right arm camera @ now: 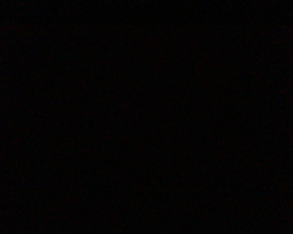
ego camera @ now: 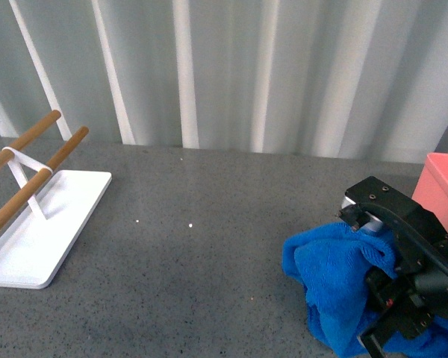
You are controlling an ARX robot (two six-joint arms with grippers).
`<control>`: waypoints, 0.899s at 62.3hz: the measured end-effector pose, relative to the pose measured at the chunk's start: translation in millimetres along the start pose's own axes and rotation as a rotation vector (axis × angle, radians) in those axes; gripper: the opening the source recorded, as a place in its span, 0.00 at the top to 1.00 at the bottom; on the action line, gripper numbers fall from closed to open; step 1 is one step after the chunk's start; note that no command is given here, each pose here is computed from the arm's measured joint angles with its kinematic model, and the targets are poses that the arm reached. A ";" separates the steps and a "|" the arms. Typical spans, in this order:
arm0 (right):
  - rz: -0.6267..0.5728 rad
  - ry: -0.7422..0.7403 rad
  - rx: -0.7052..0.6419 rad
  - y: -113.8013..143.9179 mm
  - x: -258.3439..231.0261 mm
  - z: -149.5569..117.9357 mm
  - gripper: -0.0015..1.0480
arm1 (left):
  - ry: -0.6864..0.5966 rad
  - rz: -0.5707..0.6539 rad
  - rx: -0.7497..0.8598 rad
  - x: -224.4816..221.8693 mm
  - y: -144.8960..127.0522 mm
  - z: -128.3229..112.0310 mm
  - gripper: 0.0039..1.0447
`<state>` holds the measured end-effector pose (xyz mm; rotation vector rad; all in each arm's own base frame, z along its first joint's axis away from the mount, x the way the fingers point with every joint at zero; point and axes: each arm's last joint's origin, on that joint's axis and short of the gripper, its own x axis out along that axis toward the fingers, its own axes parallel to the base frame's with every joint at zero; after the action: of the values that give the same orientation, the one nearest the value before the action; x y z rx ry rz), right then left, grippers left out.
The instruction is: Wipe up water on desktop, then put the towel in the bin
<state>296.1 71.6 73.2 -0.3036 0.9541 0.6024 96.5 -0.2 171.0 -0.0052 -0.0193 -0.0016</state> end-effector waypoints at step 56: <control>-0.002 0.064 -0.107 5.0 118.8 156.8 0.94 | 0.000 0.000 0.000 0.0 0.0 0.0 0.06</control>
<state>449.5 194.2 61.1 -0.4216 0.9843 0.6463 96.5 -0.2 171.0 -0.0048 -0.0193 -0.0016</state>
